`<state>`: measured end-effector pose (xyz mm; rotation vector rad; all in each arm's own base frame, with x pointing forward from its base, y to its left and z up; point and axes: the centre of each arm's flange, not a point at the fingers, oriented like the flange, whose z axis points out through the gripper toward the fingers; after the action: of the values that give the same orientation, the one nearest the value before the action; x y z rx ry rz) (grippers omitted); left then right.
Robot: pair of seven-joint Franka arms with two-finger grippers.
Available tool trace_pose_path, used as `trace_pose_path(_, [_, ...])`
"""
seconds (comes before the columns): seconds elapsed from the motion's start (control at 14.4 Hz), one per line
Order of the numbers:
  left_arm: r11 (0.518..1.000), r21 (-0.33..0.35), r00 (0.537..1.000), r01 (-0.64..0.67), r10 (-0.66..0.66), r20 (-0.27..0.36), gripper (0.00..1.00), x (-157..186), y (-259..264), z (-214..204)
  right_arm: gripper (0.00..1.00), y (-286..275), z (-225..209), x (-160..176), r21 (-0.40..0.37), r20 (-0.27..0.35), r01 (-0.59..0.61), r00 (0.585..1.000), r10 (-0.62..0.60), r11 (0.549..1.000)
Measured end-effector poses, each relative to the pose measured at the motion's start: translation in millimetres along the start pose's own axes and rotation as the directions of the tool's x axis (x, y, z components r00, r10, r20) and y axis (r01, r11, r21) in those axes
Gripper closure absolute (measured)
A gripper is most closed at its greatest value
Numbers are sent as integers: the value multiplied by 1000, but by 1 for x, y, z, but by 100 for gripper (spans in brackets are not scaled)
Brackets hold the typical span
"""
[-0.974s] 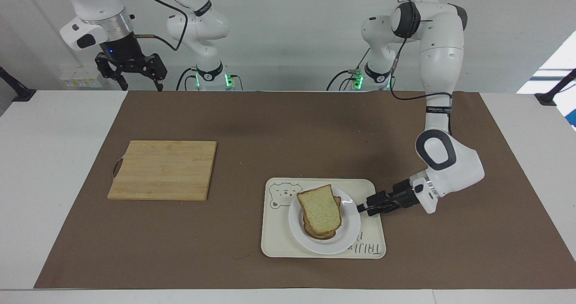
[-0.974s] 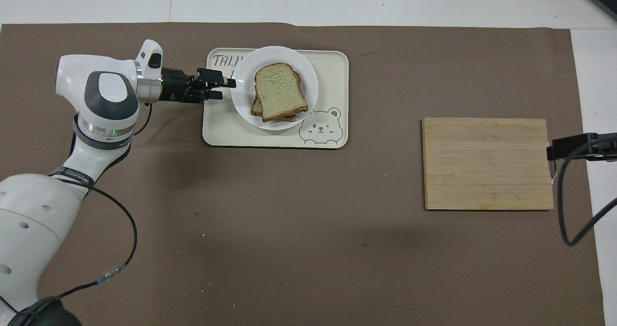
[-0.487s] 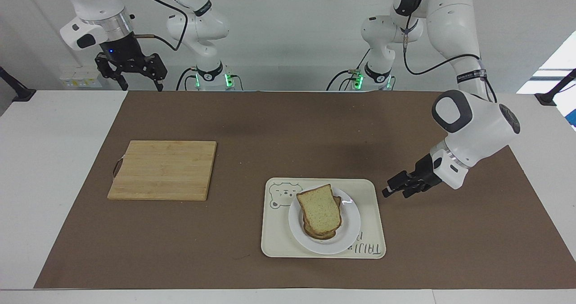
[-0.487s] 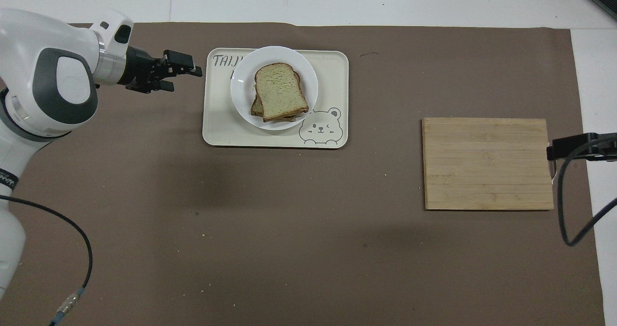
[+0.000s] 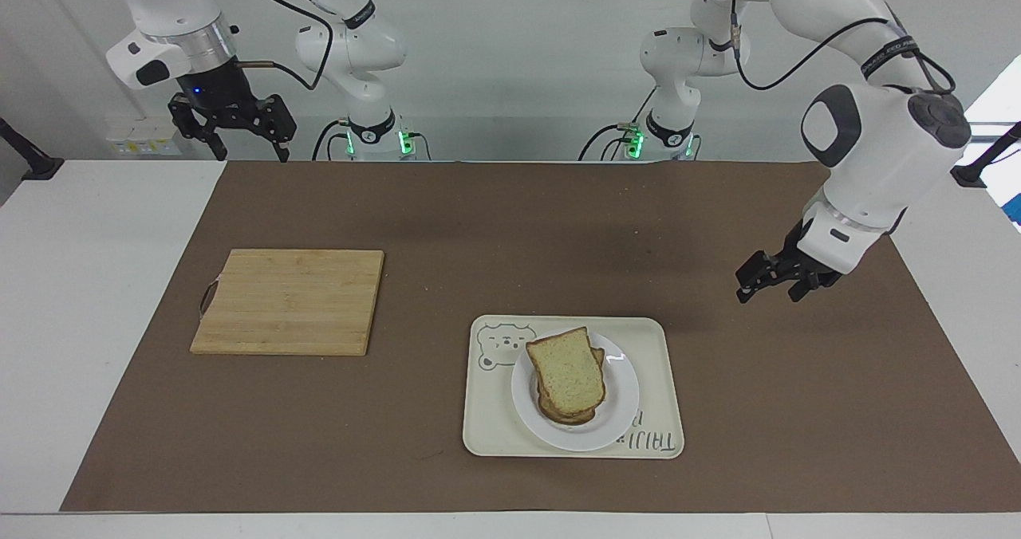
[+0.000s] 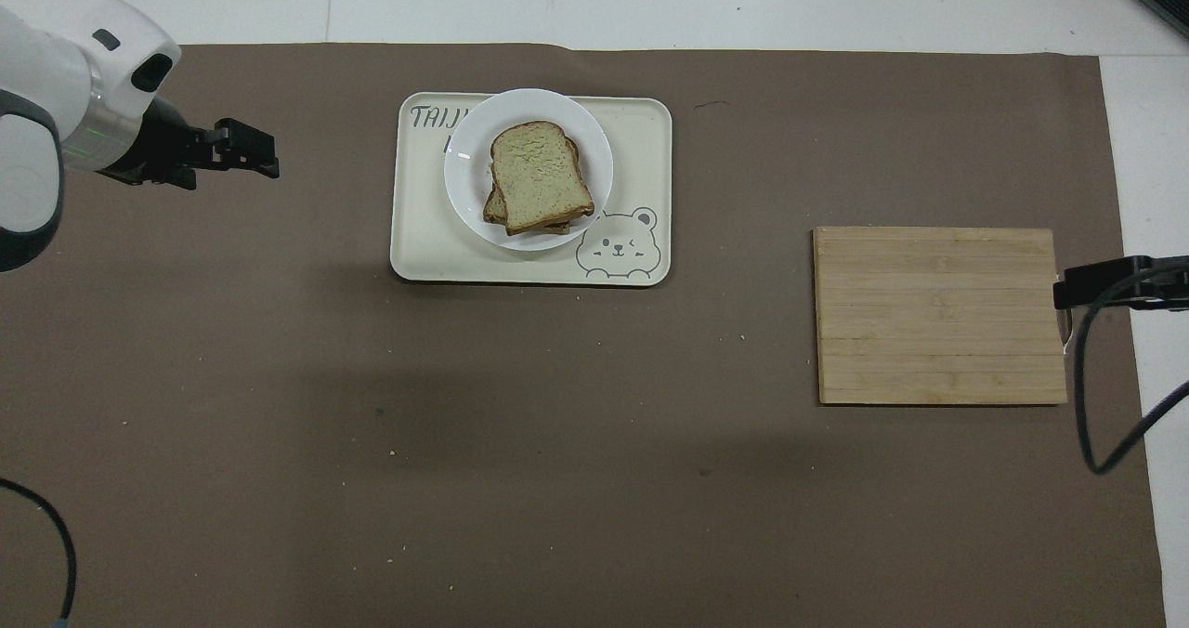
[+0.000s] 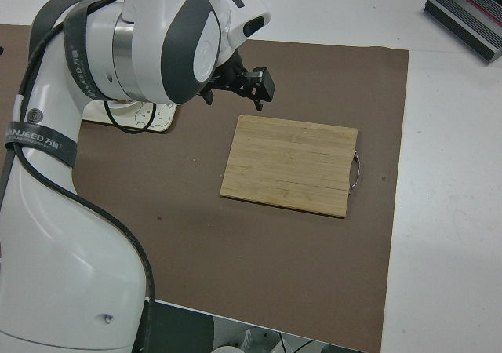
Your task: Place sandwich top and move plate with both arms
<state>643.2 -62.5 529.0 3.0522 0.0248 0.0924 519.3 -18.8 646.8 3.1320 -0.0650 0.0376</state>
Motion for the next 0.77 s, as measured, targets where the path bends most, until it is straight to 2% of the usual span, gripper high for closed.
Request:
trace_pose_path(0.14, [999, 36, 999, -6, 5, 42, 0, -18, -4, -26, 0, 1, 0, 0, 0, 0, -2, 1000, 2, 1000])
trace_pose_path(0.28, [999, 44, 997, -6, 2, 74, 0, -34, -6, -50, 0, 2, 0, 0, 2, 0, -4, 1000, 4, 1000])
trace_pose_path(0.56, [998, 48, 998, -38, 35, 58, 0, -72, -19, -101, 0, 4, 0, 0, 27, 0, -13, 1000, 13, 1000])
trace_pose_path(0.77, [996, 66, 996, -58, 53, 77, 0, -80, -25, -108, 0, 7, 0, 0, 27, 0, -19, 1000, 19, 999])
